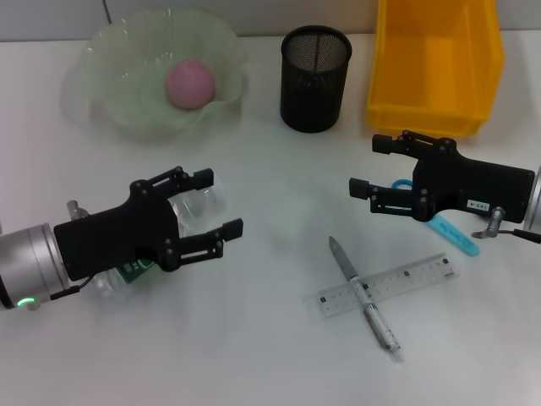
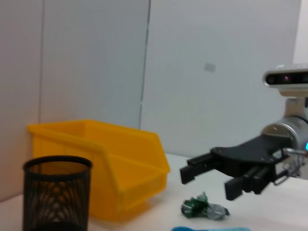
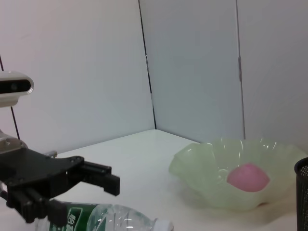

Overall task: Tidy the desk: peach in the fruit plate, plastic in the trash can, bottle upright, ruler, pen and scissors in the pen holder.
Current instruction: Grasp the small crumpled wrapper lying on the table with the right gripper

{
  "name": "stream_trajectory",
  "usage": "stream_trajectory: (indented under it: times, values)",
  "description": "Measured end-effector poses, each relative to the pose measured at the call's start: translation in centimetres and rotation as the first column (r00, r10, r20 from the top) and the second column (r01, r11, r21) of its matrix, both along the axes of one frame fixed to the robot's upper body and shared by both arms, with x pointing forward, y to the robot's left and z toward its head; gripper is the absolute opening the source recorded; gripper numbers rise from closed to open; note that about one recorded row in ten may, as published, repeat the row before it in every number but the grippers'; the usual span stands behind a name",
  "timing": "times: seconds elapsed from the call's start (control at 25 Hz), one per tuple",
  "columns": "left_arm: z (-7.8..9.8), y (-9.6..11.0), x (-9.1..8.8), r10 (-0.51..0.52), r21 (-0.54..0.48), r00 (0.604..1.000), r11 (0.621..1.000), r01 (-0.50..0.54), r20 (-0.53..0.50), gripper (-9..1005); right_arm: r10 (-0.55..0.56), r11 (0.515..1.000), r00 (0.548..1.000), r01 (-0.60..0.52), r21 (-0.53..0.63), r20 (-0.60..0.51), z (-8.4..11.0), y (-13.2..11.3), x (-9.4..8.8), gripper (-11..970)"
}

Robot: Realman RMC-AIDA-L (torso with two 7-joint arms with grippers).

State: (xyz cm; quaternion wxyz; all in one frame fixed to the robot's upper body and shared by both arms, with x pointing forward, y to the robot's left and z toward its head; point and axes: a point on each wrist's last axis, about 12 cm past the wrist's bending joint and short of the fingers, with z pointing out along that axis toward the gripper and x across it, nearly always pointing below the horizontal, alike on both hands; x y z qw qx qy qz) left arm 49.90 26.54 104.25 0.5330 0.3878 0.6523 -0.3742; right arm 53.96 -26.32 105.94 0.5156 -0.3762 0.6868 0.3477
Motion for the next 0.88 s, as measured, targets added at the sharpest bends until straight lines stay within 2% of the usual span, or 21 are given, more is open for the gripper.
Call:
stream_trajectory:
  times: [0.2, 0.32, 0.4, 0.44, 0.48, 0.52, 0.64, 0.68, 0.76, 0.88]
  values:
    - [0.0, -0.2, -0.2, -0.041, 0.016, 0.999, 0.999, 0.041, 0.0, 833, 0.029, 0.999, 0.999, -0.029, 0.035, -0.015, 0.5, 0.0, -0.2, 823]
    - [0.2, -0.2, -0.2, -0.056, 0.015, 0.998, 0.998, 0.056, 0.004, 833, 0.081, 0.993, 0.995, -0.075, 0.093, -0.061, 2.7, -0.8, 0.0, 823]
    - [0.2, -0.1, -0.2, -0.063, 0.016, 0.998, 0.998, 0.063, 0.004, 833, 0.095, 0.991, 0.991, -0.085, 0.1, -0.098, 3.8, -1.3, 0.3, 823]
    - [0.2, -0.1, -0.3, -0.067, 0.016, 0.998, 0.998, 0.067, 0.004, 833, 0.095, 0.991, 0.991, -0.085, 0.1, -0.098, 3.8, -1.3, 0.3, 823]
    - [0.2, -0.1, -0.3, -0.073, 0.02, 0.997, 0.997, 0.073, 0.003, 833, 0.106, 0.991, 0.984, -0.094, 0.092, -0.144, 5.1, -1.8, 0.6, 823]
    - [0.2, -0.1, -0.3, -0.073, 0.02, 0.997, 0.997, 0.073, 0.003, 833, 0.106, 0.991, 0.984, -0.094, 0.092, -0.144, 5.1, -1.8, 0.6, 823]
    - [0.2, -0.3, -0.3, -0.078, 0.02, 0.997, 0.997, 0.078, 0.002, 833, 0.124, 0.992, 0.968, -0.114, 0.059, -0.219, 6.9, -2.4, 1.3, 823]
    - [0.2, -0.3, -0.3, -0.08, 0.02, 0.997, 0.997, 0.08, 0.002, 833, 0.113, 0.994, 0.957, -0.112, 0.02, -0.268, 8.1, -2.7, 2.0, 823]
    - [0.2, -0.4, -0.3, -0.08, 0.02, 0.997, 0.997, 0.08, 0.002, 833, 0.105, 0.994, 0.951, -0.11, 0.0, -0.29, 8.6, -2.8, 2.3, 823]
    - [0.2, -0.4, -0.2, -0.083, 0.02, 0.997, 0.996, 0.083, 0.004, 833, 0.07, 0.989, 0.922, -0.116, -0.097, -0.382, 10.0, -2.5, 3.9, 823]
